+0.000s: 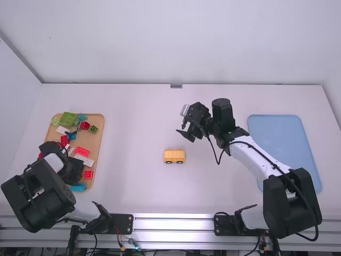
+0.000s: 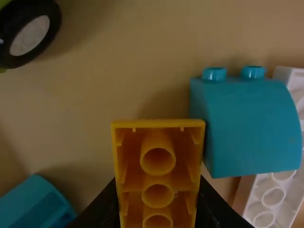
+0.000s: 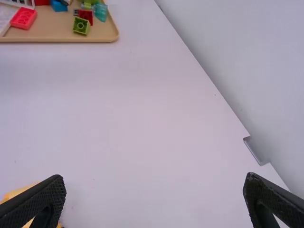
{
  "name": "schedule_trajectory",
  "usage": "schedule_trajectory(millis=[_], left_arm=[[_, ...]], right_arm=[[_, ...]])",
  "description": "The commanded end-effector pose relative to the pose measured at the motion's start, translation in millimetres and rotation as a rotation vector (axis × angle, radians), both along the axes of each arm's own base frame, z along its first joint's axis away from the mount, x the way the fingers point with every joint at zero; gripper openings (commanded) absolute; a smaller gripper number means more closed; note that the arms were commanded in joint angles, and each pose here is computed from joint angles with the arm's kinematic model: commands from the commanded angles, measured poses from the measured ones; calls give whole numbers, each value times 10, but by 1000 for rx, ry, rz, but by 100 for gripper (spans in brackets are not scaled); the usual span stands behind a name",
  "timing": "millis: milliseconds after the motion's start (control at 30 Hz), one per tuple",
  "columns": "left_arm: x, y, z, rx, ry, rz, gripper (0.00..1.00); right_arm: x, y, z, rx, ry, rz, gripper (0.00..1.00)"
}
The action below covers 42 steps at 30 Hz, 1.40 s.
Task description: Assemble lego blocks to make yellow taxi
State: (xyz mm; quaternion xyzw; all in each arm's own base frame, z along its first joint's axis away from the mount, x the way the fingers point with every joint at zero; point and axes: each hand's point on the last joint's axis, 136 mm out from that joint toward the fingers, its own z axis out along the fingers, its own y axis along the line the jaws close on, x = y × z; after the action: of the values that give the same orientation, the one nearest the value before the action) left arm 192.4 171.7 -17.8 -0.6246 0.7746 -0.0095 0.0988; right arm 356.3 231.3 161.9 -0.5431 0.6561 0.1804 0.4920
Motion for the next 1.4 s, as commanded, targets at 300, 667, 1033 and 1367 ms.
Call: schedule_trajectory(millis=[300, 667, 1033, 1367], left_arm=[[162, -60, 332, -16, -87, -65, 13], [844, -723, 1743, 100, -752, -719, 14], [1262, -2193, 2265, -8, -1256, -1420, 12], [1281, -3422, 2383, -109, -1631, -1916, 7]], right_arm=[[-64, 58, 32, 36, 28, 35, 99], [-270, 273, 352, 277, 207, 122, 99], [-572, 444, 758, 505, 441, 321, 99], [-455, 319, 752, 584, 573, 364, 96]])
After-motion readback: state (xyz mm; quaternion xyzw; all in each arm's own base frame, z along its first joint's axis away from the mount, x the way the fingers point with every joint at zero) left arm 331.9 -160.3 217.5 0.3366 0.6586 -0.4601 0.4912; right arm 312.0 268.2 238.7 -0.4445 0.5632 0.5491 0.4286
